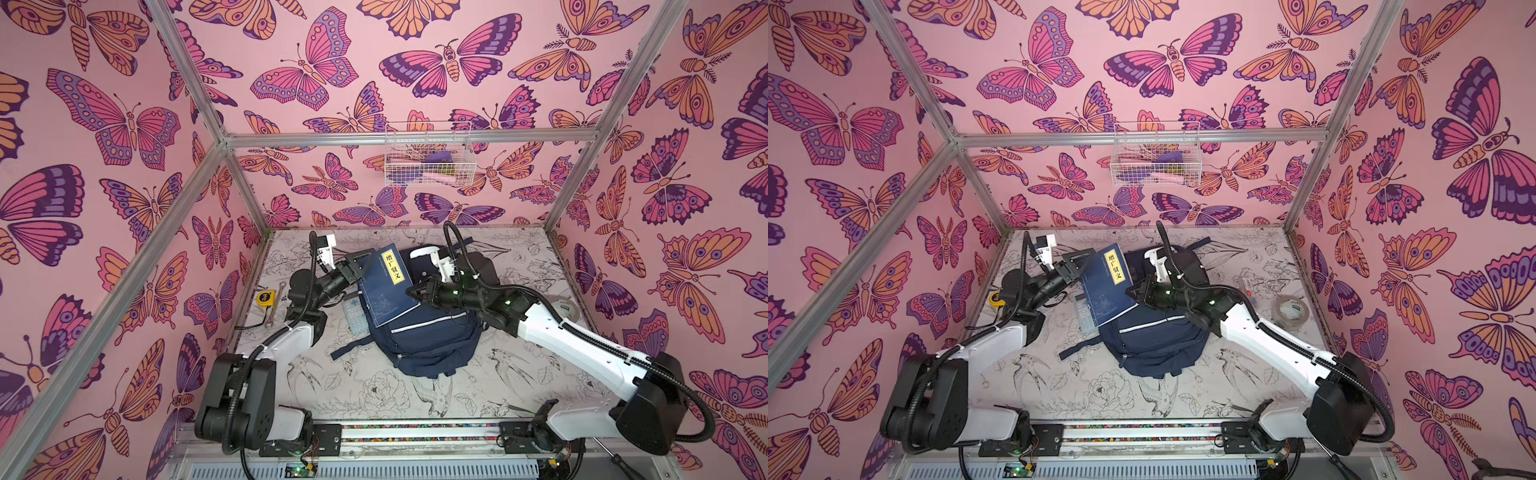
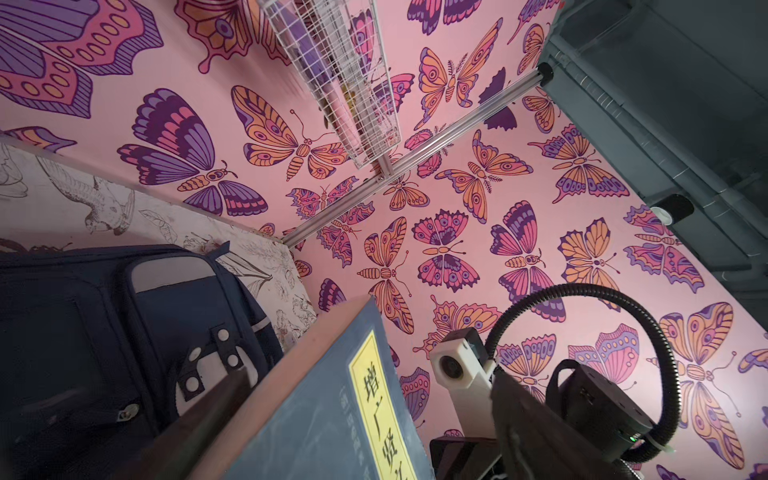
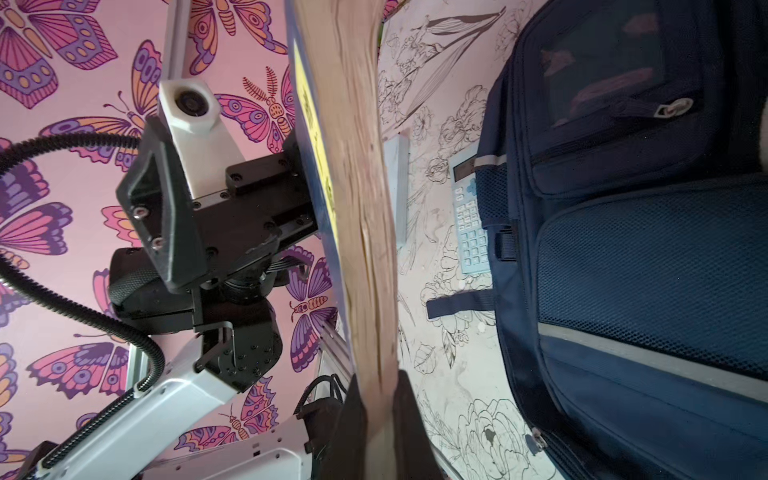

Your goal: Pack the student bag

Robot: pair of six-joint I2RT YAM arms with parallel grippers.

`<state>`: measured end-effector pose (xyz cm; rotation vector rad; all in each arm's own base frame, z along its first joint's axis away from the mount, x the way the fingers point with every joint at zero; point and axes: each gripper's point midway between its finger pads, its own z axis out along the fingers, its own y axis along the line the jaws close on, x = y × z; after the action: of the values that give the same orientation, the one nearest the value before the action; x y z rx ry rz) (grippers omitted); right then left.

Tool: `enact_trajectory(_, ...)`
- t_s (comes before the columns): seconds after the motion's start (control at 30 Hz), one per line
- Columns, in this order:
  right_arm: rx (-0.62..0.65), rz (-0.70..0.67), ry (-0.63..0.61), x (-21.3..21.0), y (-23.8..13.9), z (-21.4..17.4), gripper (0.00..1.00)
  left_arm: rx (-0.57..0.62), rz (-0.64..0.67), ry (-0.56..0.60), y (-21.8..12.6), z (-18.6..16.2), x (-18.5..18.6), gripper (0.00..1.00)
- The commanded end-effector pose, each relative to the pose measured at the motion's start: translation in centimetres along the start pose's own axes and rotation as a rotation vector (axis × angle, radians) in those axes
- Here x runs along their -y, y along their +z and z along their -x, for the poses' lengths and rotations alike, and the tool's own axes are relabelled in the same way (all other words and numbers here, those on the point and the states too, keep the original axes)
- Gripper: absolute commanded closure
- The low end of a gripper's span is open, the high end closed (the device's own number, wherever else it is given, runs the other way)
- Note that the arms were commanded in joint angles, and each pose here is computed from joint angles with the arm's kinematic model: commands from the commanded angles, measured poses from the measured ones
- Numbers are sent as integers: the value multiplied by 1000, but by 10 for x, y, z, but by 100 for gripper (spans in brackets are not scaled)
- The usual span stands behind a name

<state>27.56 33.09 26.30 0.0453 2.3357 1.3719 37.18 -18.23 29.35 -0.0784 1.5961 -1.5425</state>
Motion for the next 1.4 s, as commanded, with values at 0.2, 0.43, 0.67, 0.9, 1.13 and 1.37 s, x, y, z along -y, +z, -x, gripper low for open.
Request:
enact_trajectory(0.2, 177, 110, -14, -15, -44, 40, 100, -339, -197, -378, -9, -49, 49, 1)
enact_trajectory(0.43, 225, 169, -49, -33, -66, 46, 100, -407, -204, -390, -12, -68, 49, 12)
enact_trajectory(0.67, 181, 217, -4, -31, -54, 39, 100, -413, -253, -380, -2, -70, 64, 50)
enact_trajectory(0.9, 173, 203, 17, -21, -52, 32, 100, -397, -236, -407, 4, -68, 55, 100)
enact_trajectory(1.13, 142, 56, -23, 5, -69, 31, 33, -421, -218, -418, 1, -71, 46, 100)
enact_trajectory(1.37, -94, 117, -43, 21, -70, 25, 0, -513, -242, -392, -5, -86, 58, 100)
